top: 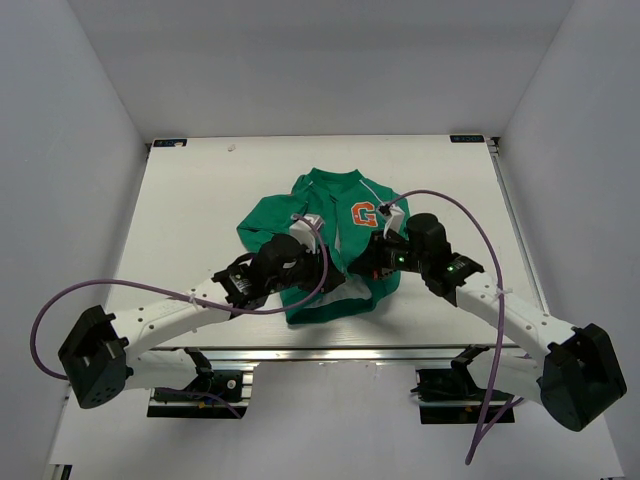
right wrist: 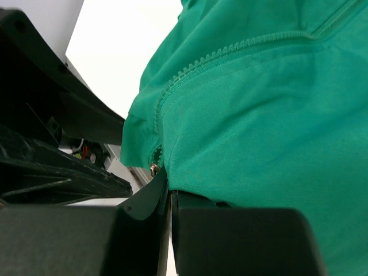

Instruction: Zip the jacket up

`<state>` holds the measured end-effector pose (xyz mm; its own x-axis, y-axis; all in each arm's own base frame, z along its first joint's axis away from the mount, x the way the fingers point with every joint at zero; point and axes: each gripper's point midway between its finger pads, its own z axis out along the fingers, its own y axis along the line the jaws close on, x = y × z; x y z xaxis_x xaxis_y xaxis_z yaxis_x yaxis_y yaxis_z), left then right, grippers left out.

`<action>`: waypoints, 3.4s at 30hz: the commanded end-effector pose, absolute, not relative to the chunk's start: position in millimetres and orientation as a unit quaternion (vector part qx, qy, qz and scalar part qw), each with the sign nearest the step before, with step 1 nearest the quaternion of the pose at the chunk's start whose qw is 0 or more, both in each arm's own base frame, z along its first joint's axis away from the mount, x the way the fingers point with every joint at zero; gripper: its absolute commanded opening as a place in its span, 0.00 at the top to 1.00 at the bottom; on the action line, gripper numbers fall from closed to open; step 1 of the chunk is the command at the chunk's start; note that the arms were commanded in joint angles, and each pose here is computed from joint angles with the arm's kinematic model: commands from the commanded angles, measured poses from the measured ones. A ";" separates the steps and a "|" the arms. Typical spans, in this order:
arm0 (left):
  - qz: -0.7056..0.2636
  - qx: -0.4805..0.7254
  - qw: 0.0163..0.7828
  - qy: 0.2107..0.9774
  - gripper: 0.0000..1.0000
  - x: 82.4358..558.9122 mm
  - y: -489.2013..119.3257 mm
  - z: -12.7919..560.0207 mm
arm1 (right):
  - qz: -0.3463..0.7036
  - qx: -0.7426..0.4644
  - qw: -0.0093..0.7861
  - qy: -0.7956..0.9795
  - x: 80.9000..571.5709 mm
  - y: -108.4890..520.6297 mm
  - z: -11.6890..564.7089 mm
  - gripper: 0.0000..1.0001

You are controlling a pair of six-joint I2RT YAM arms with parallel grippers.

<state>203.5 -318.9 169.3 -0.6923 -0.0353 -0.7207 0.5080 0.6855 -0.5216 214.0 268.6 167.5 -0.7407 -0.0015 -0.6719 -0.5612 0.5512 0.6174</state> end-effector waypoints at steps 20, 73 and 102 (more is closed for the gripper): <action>-0.414 0.088 0.368 0.828 0.39 198.6 -320.1 174.3 | 0.477 -0.189 0.346 0.785 206.6 272.0 193.1 1.00; -0.565 0.077 0.332 0.751 0.45 190.5 -329.9 190.9 | 0.474 -0.188 0.347 0.787 212.3 274.1 195.1 1.00; -0.555 0.063 0.356 0.749 0.89 202.7 -328.8 192.6 | 0.481 -0.188 0.343 0.785 209.2 275.3 195.9 1.00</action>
<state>194.6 -325.9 175.0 -0.7714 -0.2719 -0.5753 0.4584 0.3896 -0.7988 206.3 269.7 177.4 -0.7282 0.0188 -0.6851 -0.5841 0.5059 0.6347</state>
